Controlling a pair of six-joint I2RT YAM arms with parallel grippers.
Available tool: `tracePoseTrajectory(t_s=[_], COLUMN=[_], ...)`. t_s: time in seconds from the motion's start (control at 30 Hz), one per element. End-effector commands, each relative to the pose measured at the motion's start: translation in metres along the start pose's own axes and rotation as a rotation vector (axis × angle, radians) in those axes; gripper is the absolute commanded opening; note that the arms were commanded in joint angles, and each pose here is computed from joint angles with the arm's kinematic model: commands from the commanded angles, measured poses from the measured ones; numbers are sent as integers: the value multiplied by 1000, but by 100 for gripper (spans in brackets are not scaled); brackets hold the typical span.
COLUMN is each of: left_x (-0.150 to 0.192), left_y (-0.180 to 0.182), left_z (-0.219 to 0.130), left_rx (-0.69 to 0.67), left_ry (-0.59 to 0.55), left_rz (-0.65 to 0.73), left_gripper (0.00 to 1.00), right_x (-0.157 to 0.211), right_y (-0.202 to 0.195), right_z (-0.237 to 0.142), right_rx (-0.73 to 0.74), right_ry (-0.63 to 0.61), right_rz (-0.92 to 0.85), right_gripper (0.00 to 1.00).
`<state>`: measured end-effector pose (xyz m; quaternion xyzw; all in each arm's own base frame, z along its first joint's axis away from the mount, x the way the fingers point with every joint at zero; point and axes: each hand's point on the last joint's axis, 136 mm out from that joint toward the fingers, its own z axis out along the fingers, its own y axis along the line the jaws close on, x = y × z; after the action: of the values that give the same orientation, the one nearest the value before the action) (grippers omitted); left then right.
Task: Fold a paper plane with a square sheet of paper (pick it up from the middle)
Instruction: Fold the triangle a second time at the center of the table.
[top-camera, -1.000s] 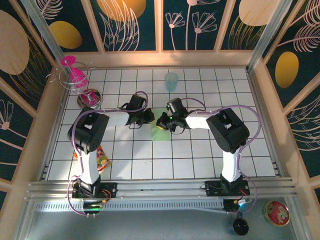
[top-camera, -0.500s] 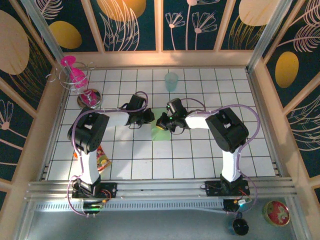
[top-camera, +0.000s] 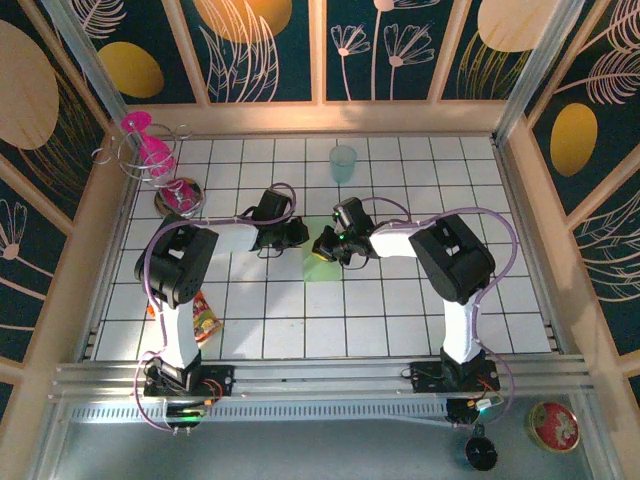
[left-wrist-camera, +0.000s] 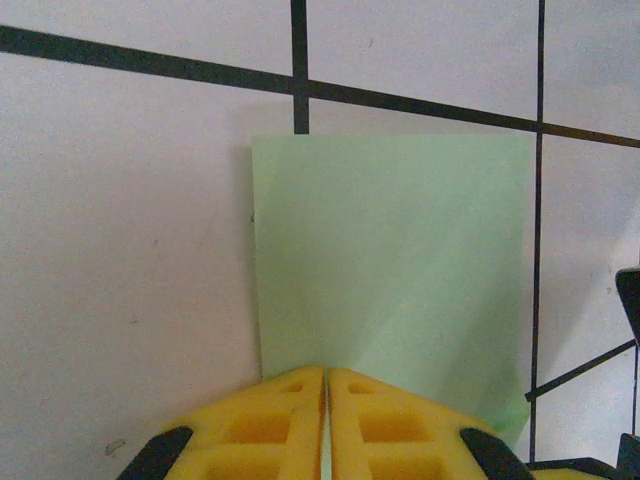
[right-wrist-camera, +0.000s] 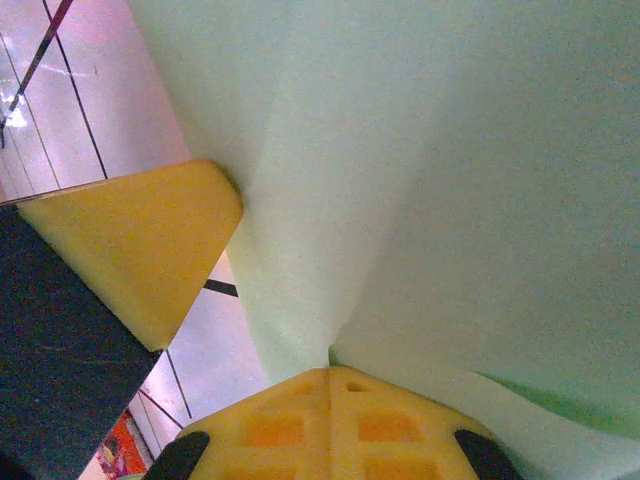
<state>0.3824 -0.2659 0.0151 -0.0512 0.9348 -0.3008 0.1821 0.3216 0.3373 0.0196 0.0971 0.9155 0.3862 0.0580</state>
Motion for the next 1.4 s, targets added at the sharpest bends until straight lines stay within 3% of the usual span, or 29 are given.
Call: tracePoseTrajectory(t_s=[0.0,0.3,0.63,0.97,1.13,1.37], left_x=[12,-6,-26,-20,-11,6], left_y=[8,-6,3,-5,-15,-17], left_z=[-3,-25,-60,-72,-69,-65], left_rx=[-20,-8,-33,10,73,125], left_ry=[38,-42,-161,-153,-103,-55], left_rz=[-27,-33,-88,-98,-86,-114], left_gripper=[11,19,29,32,24,10], right_x=[1,2,3,2,3,4], right_y=[-3,-9,-10,-8,-13,-22], right_z=[6,8,8,3,1,4], right_rx=[20,42,41,34,48,78], right_ry=[4,9,13,1,0,9], right_rz=[12,29,40,26,32,43], right_gripper=[0,1,30,44,43,26])
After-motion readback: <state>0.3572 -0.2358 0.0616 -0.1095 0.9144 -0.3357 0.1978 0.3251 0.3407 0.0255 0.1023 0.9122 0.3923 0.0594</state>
